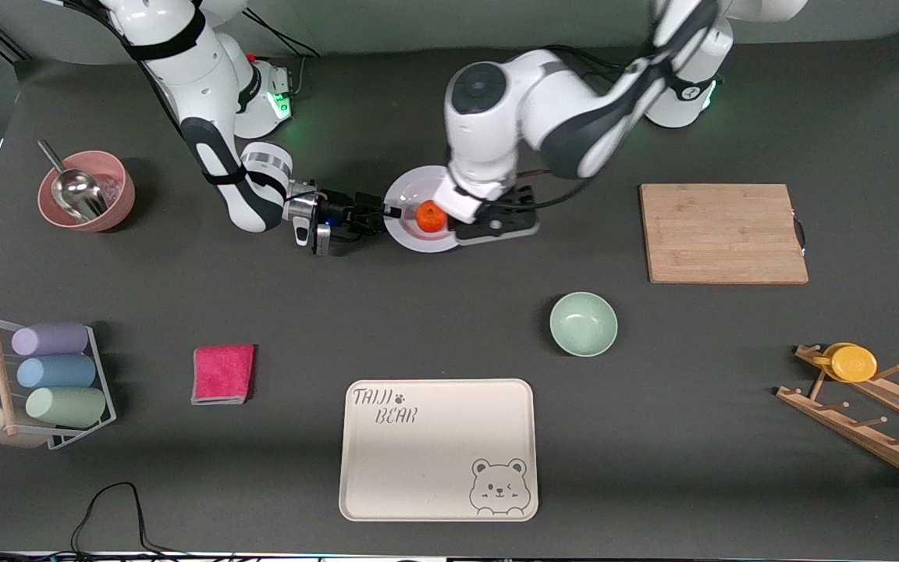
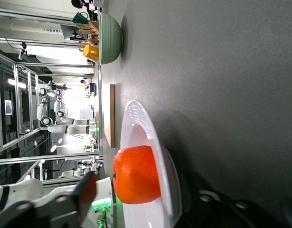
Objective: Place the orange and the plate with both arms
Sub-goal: 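Release the orange onto the plate and withdraw the left gripper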
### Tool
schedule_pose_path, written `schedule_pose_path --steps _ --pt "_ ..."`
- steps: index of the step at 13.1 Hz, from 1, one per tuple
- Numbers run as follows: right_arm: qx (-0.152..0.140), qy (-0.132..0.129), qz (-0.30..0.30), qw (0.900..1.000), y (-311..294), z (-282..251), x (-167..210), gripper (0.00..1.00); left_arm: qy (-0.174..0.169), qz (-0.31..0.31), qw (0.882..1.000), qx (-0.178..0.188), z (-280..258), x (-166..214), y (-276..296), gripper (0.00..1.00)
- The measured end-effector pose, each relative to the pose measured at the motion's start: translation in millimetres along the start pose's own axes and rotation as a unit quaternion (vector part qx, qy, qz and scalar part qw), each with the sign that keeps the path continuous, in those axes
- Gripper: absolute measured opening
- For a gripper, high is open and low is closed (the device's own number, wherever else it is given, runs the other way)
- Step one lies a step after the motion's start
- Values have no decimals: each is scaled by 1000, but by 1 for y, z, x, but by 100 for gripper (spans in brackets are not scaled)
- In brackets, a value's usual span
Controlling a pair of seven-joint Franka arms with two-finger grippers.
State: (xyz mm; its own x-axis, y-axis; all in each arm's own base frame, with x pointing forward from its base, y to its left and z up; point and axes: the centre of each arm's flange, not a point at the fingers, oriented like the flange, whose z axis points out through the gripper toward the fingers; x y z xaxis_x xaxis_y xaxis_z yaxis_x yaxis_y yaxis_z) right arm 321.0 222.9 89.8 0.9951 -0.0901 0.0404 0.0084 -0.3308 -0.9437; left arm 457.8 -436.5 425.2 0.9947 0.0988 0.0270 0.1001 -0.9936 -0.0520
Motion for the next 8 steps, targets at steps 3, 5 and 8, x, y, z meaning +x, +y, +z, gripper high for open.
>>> schedule_pose_path --steps 3,5,8 --pt "-5 -2 -32 999 3 0 -2 51 13 6 1000 15 -57 38 -74 100" --pt "-10 -2 -47 999 6 -1 -3 28 18 13 999 32 -76 53 -115 100" --pt "-11 -3 -60 998 8 0 -4 6 -4 45 999 27 -90 100 -213 100"
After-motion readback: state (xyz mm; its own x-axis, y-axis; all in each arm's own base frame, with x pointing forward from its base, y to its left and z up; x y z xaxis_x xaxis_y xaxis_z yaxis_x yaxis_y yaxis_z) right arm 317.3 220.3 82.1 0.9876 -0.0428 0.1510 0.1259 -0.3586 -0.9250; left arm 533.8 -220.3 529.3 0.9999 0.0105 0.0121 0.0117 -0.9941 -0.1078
